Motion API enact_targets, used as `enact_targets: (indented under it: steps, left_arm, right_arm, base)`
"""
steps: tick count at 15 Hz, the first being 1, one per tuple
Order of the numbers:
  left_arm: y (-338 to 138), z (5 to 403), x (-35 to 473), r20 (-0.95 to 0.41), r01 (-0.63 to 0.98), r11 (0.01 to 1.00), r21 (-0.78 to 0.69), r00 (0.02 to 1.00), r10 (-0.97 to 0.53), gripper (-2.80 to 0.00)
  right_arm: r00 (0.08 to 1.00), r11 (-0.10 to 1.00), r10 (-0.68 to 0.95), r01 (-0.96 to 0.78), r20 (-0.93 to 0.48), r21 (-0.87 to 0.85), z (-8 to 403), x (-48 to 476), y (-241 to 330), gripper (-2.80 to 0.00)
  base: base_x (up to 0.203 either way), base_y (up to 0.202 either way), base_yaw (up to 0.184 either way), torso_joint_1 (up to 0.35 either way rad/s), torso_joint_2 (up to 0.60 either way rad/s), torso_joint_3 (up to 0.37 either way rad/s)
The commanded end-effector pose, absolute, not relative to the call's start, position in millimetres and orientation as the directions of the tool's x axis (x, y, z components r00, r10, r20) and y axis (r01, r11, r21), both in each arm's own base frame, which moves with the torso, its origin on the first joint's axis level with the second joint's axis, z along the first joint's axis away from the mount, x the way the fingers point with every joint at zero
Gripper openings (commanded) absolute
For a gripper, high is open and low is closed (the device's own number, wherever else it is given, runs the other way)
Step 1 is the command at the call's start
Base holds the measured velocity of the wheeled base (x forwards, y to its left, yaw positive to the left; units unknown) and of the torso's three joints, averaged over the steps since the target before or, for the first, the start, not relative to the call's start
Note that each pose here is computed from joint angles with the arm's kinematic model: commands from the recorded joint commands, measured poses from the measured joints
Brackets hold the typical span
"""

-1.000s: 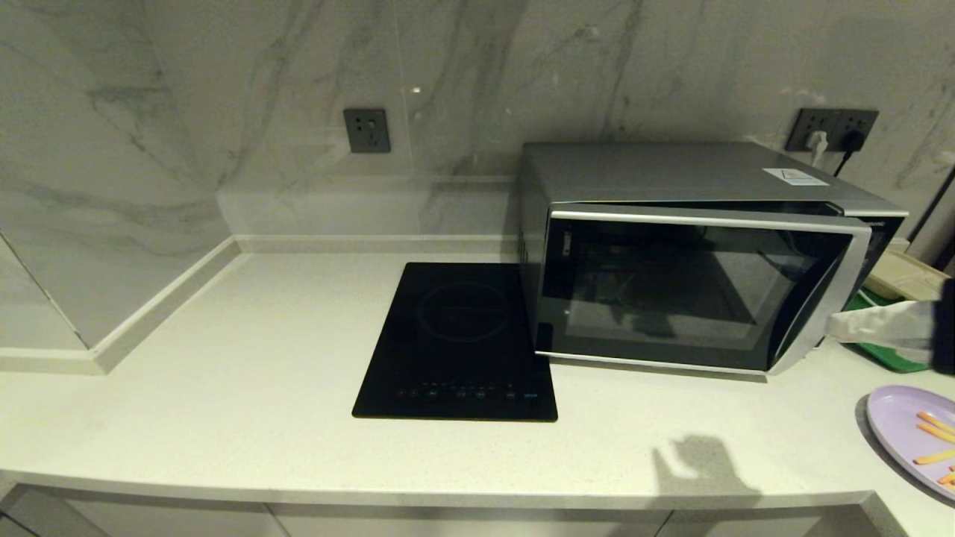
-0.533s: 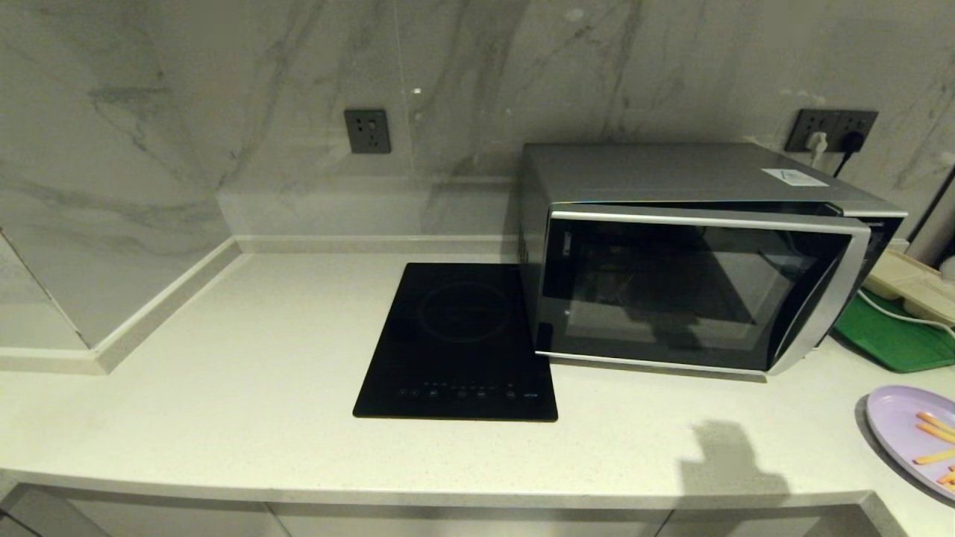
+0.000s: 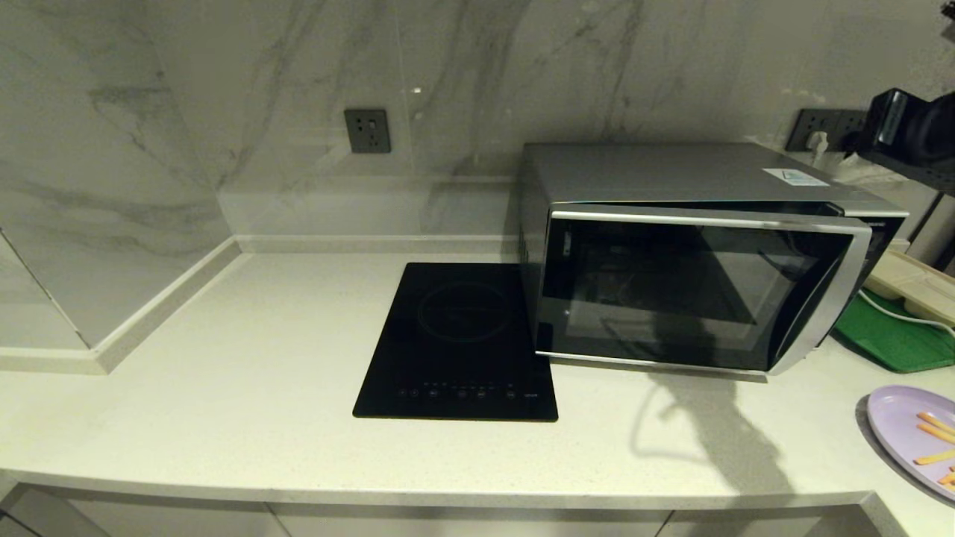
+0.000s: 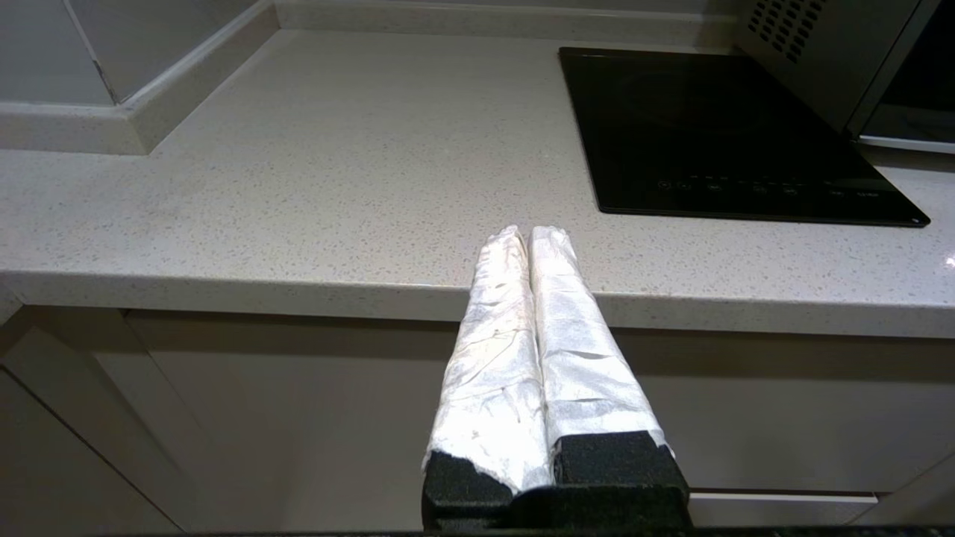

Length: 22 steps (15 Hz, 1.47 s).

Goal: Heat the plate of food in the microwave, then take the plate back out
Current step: Open the microwave oven

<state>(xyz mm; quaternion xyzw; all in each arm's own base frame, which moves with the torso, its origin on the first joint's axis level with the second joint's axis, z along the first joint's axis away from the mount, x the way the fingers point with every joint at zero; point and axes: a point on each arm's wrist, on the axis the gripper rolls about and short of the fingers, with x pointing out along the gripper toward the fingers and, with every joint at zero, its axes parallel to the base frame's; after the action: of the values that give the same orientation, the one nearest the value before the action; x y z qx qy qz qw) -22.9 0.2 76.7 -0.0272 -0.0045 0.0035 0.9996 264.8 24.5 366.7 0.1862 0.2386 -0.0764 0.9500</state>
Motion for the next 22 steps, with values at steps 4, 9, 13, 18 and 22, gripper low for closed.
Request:
enact_targets:
  steps: [4,9,13,18,22]
  left_arm:
    - [0.2,76.7,-22.9,0.009,-0.007,0.998,-0.055,1.000,0.008,-2.80]
    - [0.2,76.7,-22.9,0.009,-0.007,0.998,-0.055,1.000,0.008,-2.80]
    - [0.2,76.7,-22.9,0.009,-0.007,0.998,-0.055,1.000,0.008,-2.80]
    - [0.2,76.7,-22.9,0.009,-0.007,0.998,-0.055,1.000,0.008,-2.80]
    - [0.2,76.6,-22.9,0.009,-0.007,0.998,-0.055,1.000,0.008,-2.80]
  right_arm:
    - [0.818,0.900,-0.122,0.330,-0.562,0.285,329.9,327.0,-1.8,-2.80]
    - [0.849,0.915,-0.052,0.252,-0.526,0.315,327.1,339.9,-19.5,-2.80]
    - [0.840,0.921,-0.006,0.216,-0.543,0.323,316.2,351.5,-27.5,-2.80]
    - [0.864,0.930,0.018,0.171,-0.503,0.326,311.9,364.6,-33.4,-2.80]
    - [0.853,0.933,0.011,0.178,-0.521,0.312,303.3,370.7,-38.3,-2.80]
  base:
    - [0.000,0.000,0.000,0.000,0.00,0.000]
    - [0.000,0.000,0.000,0.000,0.00,0.000]
    - [0.000,0.000,0.000,0.000,0.00,0.000]
    - [0.000,0.000,0.000,0.000,0.00,0.000]
    - [0.000,0.000,0.000,0.000,0.00,0.000]
